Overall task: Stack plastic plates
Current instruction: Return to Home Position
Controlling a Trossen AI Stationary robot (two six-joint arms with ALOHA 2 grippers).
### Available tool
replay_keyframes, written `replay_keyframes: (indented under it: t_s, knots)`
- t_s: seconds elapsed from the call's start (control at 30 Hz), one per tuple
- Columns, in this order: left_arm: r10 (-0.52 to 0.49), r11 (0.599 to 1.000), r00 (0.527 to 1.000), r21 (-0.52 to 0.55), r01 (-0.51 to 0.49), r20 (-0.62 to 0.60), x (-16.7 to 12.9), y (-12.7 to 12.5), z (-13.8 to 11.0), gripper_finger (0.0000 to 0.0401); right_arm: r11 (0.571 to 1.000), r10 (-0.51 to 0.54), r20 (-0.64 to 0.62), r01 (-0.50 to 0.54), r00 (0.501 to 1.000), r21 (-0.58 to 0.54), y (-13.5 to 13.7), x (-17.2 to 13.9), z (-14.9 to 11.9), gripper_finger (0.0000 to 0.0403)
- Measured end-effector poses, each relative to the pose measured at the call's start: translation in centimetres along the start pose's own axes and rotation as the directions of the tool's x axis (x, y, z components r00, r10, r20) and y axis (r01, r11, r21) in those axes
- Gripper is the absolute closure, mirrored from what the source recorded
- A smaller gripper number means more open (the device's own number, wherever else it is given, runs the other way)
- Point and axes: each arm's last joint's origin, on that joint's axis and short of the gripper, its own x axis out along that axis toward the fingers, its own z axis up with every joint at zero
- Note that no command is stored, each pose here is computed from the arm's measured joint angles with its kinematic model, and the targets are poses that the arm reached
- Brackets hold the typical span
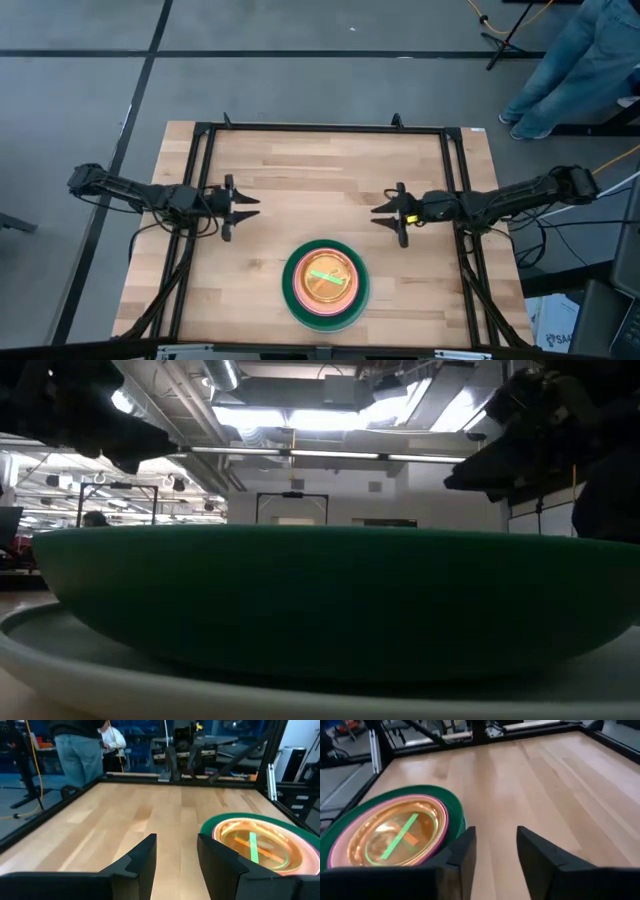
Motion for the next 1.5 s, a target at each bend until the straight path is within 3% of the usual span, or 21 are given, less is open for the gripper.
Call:
replay_keyframes:
  t_s: [0.4,0.57,0.83,1.17,1.5]
  knots:
    - [0.034,0.999,0.999,0.013,-0.035,0.011,-1.7,0.7,-0.1,0.0306,0.999,-0.041,0.217,0.04,0.975,0.009,-1.1,-4.5,-1.8,0.0371]
    - [0.03,0.999,0.999,0.018,-0.031,0.038,-1.9,0.8,-1.5,0.0327,0.999,-0.031,0.281,0.032,0.959,0.003,-1.3,-5.5,-2.8,0.0397]
    - [-0.021,1.0,0.991,0.02,0.019,0.131,-2.5,0.8,-1.6,0.0343,0.999,-0.035,0.328,0.04,0.944,-0.009,-1.6,-6.5,-3.6,0.0398]
    - [-0.01,1.0,0.981,0.005,0.009,0.194,-2.6,0.8,-1.0,0.0344,0.993,-0.001,0.412,0.048,0.911,-0.104,-1.5,-7.5,-3.1,0.0398]
    - [-0.001,1.0,0.986,0.018,-0.002,0.169,-2.4,0.8,-1.6,0.0344,0.996,-0.017,0.361,0.047,0.933,-0.072,-1.8,-8.2,-4.1,0.0397]
